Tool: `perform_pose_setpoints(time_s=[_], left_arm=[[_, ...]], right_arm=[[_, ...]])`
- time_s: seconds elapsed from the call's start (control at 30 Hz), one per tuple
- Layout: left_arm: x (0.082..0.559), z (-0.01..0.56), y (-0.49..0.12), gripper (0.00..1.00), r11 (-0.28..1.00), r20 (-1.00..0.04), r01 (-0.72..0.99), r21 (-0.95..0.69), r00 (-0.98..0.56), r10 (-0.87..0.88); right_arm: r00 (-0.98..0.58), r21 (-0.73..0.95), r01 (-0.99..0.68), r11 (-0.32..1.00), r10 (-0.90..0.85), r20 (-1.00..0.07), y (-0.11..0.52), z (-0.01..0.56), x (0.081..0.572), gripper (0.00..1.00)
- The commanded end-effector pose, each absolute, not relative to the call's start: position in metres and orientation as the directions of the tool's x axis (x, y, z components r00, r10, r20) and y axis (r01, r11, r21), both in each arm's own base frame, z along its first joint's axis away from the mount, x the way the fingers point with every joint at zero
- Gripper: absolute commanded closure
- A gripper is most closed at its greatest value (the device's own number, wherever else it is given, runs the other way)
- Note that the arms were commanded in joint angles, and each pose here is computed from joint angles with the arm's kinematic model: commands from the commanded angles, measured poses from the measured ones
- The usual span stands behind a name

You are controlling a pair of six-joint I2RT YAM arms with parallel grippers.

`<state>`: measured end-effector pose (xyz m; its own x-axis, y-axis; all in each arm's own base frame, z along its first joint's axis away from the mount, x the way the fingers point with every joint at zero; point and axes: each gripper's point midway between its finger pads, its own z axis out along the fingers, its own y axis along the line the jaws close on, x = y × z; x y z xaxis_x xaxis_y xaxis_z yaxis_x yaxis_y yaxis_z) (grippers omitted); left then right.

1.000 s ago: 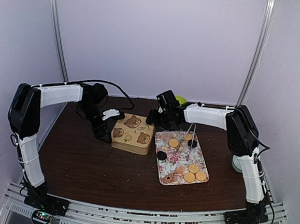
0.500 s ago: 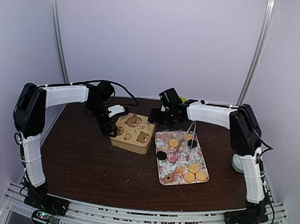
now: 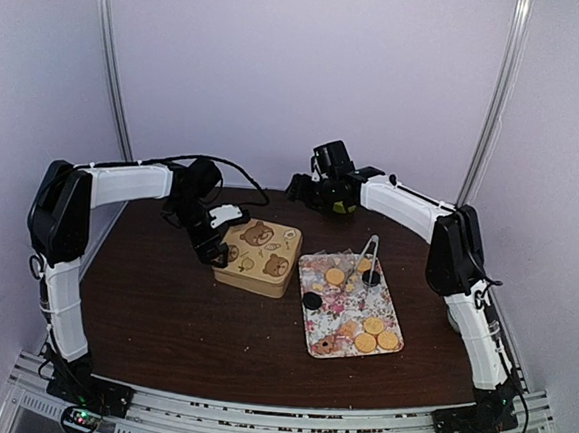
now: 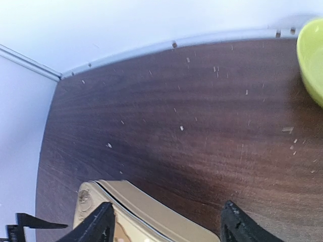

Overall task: Pack the cookies
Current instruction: Adjust the box lid on the packing box.

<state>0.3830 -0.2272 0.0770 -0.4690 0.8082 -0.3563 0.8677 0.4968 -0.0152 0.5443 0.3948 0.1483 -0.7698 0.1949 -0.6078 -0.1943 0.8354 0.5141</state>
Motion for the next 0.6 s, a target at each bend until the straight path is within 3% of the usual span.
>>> perform_pose_setpoints(time_s=[0.0,0.17,0.3,0.4,0.57], left_arm=[[0.378,0.106,-0.218,0.02,0.519,-0.402,0.852,-0.065,-0.499,0.768],[0.399,0.12,-0.212,0.02,0.559,-0.438,0.808,-0.186,-0.577,0.689],[0.389,0.126,-0.224,0.02,0.481,-0.469,0.825,-0.296,-0.564,0.68],[0.368,0.113,-0.227,0.02,0.41,-0.446,0.835,-0.367,-0.544,0.71],[0.366,0.087,-0.22,0.02,0.421,-0.4,0.828,-0.37,-0.551,0.732]], right_arm=[[-0.854,0.534,-0.122,0.837,0.185,-0.486,0.393,0.096,0.535,0.3],[-0.877,0.569,-0.111,0.815,0.189,-0.442,0.401,0.082,0.533,0.3],[-0.911,0.635,-0.115,0.764,0.174,-0.374,0.415,0.073,0.526,0.28],[-0.937,0.702,-0.12,0.702,0.155,-0.314,0.425,0.072,0.519,0.28],[-0.946,0.715,-0.133,0.686,0.127,-0.297,0.425,0.067,0.508,0.28]])
